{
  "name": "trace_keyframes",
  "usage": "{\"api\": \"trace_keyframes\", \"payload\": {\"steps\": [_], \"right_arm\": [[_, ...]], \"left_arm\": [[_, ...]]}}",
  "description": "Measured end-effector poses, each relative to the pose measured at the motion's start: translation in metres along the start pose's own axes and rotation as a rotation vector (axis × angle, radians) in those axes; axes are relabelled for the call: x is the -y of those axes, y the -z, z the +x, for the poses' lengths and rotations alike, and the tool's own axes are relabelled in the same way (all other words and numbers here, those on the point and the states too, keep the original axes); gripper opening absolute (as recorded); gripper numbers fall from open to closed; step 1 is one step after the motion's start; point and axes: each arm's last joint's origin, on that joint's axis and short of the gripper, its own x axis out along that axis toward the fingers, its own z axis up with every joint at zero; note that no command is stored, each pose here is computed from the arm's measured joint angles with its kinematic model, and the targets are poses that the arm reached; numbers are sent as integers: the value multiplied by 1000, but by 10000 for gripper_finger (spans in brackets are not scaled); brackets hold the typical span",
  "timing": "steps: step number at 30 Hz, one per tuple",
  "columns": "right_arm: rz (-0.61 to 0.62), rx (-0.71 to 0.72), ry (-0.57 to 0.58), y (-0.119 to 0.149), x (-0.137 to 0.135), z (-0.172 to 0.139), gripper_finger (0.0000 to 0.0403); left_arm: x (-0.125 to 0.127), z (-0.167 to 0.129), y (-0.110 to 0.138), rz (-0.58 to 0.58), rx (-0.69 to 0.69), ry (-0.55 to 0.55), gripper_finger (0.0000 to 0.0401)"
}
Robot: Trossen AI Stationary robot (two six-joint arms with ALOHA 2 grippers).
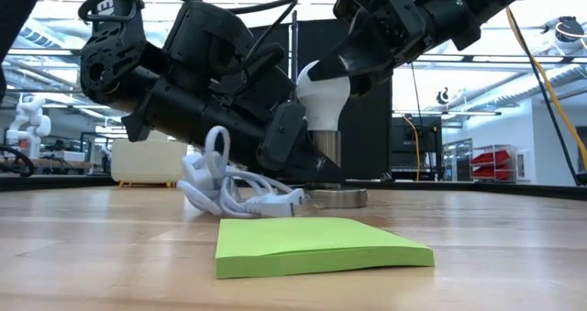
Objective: Screw lightbulb
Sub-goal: Remove the lightbulb from the lamp
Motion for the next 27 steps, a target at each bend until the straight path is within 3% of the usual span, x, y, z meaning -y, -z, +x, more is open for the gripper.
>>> {"api": "trace_keyframes", "payload": {"steps": [9,15,22,27], "right_arm": [[-8,55,3,-15,-5,0,299],[-42,-42,54,-33,-11,-7,299],[-69,-111,202,-51,-25,-15,289],[9,-114,298,-54,-28,-18,290]], "left_arm": [[-1,0,0,-2,1,-7,268],[-3,1,1,-5,-10,-50,268],[-4,1,1,-15,-11,-56,268],[-5,1,1,-16,-10,-63,268]]}}
